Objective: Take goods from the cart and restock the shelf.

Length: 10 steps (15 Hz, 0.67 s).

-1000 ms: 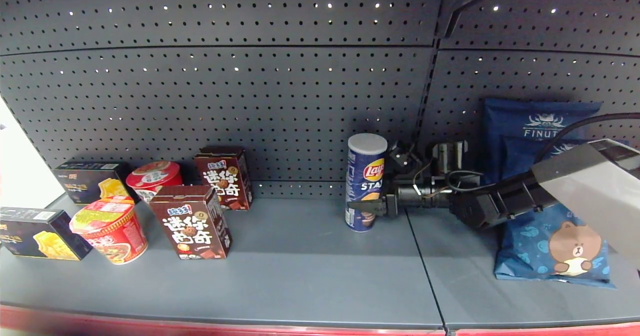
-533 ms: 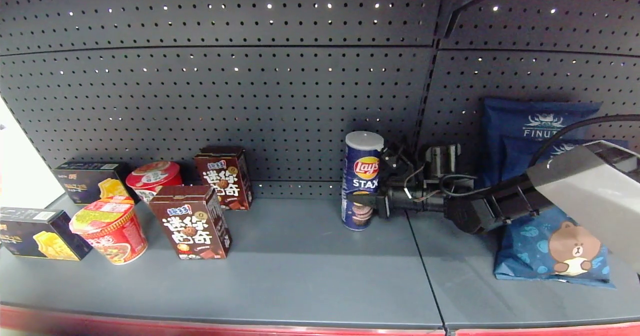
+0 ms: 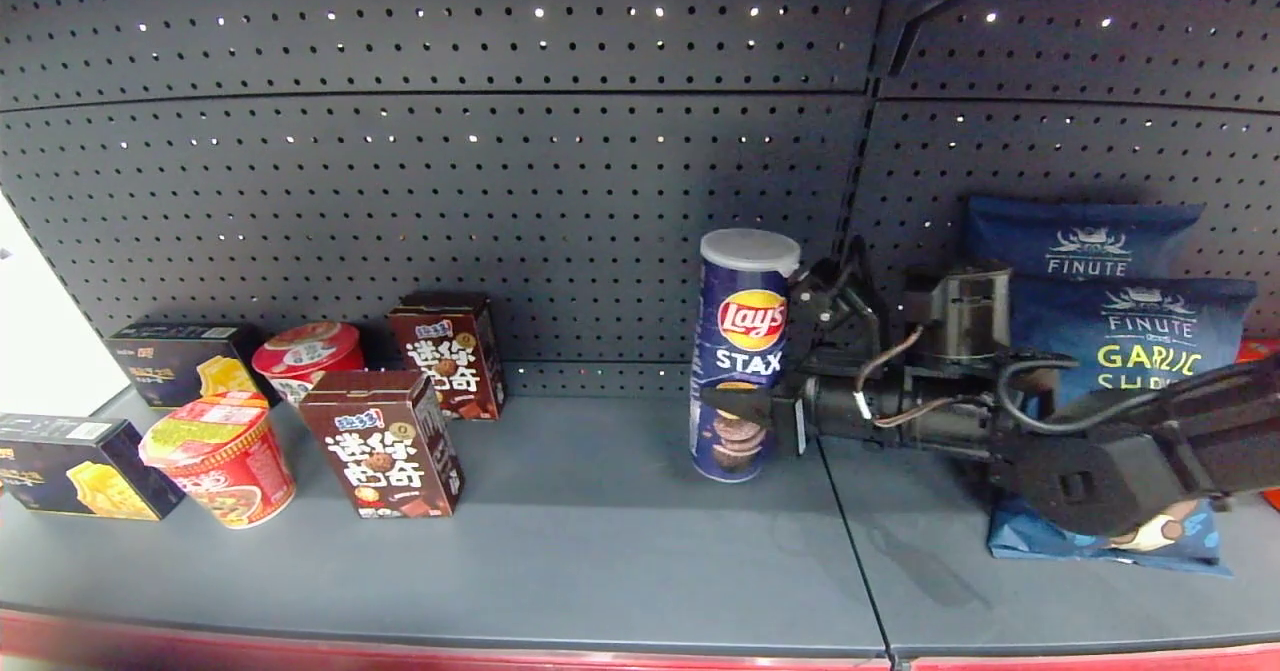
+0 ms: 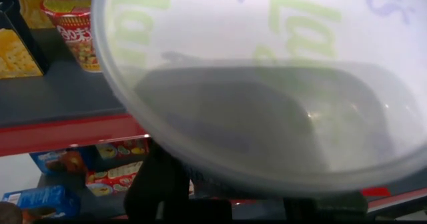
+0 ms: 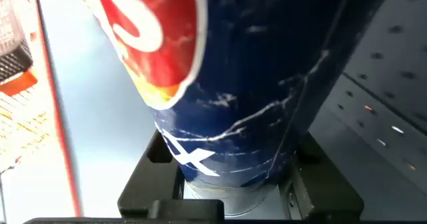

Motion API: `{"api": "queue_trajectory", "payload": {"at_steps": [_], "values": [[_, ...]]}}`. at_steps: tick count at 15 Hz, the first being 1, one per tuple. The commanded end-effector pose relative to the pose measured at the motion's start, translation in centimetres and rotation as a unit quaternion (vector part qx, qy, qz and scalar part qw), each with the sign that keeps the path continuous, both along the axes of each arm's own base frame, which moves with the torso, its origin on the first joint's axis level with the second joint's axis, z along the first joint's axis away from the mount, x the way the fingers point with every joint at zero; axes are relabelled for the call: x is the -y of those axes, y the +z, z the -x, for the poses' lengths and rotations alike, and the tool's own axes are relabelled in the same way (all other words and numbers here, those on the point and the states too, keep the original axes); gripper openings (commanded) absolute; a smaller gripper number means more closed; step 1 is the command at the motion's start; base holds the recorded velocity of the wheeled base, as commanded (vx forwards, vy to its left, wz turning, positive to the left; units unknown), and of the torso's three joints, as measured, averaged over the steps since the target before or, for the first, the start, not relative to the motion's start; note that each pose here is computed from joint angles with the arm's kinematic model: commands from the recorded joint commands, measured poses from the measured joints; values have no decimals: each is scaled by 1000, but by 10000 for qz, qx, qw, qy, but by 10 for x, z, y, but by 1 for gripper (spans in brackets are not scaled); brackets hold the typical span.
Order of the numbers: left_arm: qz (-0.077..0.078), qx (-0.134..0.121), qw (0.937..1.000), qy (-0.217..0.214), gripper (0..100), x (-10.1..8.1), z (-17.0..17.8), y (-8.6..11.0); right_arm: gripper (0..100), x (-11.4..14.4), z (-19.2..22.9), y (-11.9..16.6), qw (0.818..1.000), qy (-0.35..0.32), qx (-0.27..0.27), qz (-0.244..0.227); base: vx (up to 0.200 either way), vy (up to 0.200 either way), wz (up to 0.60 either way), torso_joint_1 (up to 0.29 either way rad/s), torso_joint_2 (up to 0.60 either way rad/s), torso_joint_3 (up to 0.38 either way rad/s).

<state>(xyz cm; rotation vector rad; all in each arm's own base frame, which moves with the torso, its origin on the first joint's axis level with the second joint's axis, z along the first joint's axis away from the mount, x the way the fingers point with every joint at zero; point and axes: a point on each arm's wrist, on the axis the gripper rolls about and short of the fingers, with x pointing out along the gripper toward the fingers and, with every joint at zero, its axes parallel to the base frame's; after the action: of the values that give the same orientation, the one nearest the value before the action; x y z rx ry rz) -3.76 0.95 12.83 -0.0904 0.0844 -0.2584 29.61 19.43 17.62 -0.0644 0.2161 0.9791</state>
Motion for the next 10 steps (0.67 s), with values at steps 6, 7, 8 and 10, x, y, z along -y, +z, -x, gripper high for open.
{"api": "queue_trajectory", "payload": {"at_steps": [6,7,8,10], "values": [[-10,120,9999,21,0,0,1,4,0,56,106,-34,9990,-340,278,-118,0,0,0,0,0,0],[-10,120,9999,21,0,0,1,4,0,56,106,-34,9990,-340,278,-118,0,0,0,0,0,0],[-16,66,10000,6,0,0,0,2,0,59,110,-41,9990,-355,249,-93,0,0,0,0,0,0],[-24,36,10000,13,0,0,-1,0,0,57,109,-46,9993,-339,181,-43,0,0,0,0,0,0]]}}
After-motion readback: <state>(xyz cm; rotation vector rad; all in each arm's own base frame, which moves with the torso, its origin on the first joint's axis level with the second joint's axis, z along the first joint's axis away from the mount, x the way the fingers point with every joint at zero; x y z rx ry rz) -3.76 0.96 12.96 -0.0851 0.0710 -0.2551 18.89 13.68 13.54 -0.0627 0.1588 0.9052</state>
